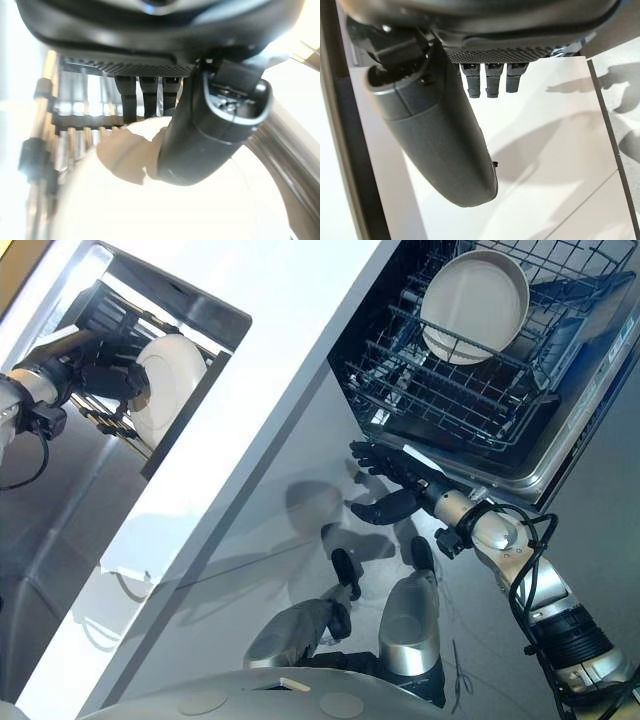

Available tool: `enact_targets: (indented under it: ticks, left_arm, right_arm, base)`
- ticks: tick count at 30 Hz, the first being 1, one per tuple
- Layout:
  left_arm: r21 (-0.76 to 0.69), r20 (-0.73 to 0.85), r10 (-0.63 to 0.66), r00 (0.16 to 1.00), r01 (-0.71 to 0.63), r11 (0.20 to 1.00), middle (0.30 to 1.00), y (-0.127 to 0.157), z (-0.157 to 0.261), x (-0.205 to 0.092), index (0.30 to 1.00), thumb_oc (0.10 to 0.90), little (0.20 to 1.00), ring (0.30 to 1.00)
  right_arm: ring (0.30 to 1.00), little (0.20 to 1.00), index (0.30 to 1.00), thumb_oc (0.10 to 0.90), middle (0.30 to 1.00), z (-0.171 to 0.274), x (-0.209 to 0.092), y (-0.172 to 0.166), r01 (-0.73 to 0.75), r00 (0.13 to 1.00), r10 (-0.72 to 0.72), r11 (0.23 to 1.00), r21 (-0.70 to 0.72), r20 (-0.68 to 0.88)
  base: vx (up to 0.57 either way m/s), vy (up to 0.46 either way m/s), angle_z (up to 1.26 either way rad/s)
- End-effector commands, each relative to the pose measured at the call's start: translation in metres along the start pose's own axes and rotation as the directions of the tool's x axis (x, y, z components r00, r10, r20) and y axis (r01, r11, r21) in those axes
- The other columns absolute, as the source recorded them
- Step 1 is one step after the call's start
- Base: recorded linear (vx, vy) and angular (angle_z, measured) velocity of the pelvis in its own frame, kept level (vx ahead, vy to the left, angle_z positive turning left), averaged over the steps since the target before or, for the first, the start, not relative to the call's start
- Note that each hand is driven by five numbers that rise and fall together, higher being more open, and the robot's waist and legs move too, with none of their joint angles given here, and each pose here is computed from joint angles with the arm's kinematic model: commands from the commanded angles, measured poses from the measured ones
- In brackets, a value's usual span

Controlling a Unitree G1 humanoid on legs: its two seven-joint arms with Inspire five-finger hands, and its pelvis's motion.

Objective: Pick up plates and place into dishwasher.

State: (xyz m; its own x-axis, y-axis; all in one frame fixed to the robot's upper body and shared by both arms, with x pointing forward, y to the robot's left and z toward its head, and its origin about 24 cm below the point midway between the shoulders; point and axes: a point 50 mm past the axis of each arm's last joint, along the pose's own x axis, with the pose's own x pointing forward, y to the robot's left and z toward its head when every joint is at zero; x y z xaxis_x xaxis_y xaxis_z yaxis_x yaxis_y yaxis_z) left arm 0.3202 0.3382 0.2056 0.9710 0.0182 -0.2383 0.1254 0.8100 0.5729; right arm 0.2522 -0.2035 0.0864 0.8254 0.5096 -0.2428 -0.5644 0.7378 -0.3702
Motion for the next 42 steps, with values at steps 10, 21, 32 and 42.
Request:
enact_targets:
  ticks: [10, 21, 32, 42]
  left_arm:
    - [-0.148, 0.281, -0.741, 0.61, 0.79, 0.595, 0.566, -0.158, -0.021, -0.007, 0.566, 0.41, 0.51, 0.566]
    - [-0.174, 0.33, -0.723, 0.607, 0.792, 0.586, 0.509, -0.156, -0.024, -0.01, 0.509, 0.344, 0.444, 0.509]
    - [-0.191, 0.349, -0.709, 0.613, 0.787, 0.587, 0.486, -0.149, -0.025, -0.009, 0.486, 0.317, 0.417, 0.486]
    - [-0.192, 0.343, -0.714, 0.61, 0.79, 0.583, 0.481, -0.148, -0.025, -0.01, 0.481, 0.311, 0.411, 0.481]
  right_arm:
    - [0.9, 0.9, 0.9, 0.8, 0.9, 0.039, -0.007, 0.014, -0.082, 0.967, 0.103, 0.992, -0.096, 0.234]
    - [0.9, 0.9, 0.9, 0.8, 0.9, 0.033, -0.007, 0.019, -0.1, 0.968, 0.118, 0.991, -0.089, 0.221]
    - [0.9, 0.9, 0.9, 0.8, 0.9, 0.031, -0.007, 0.025, -0.114, 0.964, 0.126, 0.991, -0.065, 0.236]
    - [0.9, 0.9, 0.9, 0.8, 0.9, 0.031, -0.006, 0.028, -0.112, 0.962, 0.121, 0.992, -0.051, 0.246]
  base:
    - [0.0, -0.02, -0.01]
    - [-0.01, -0.028, 0.08]
    - [-0.02, -0.048, -0.06]
    - [-0.01, -0.046, 0.02]
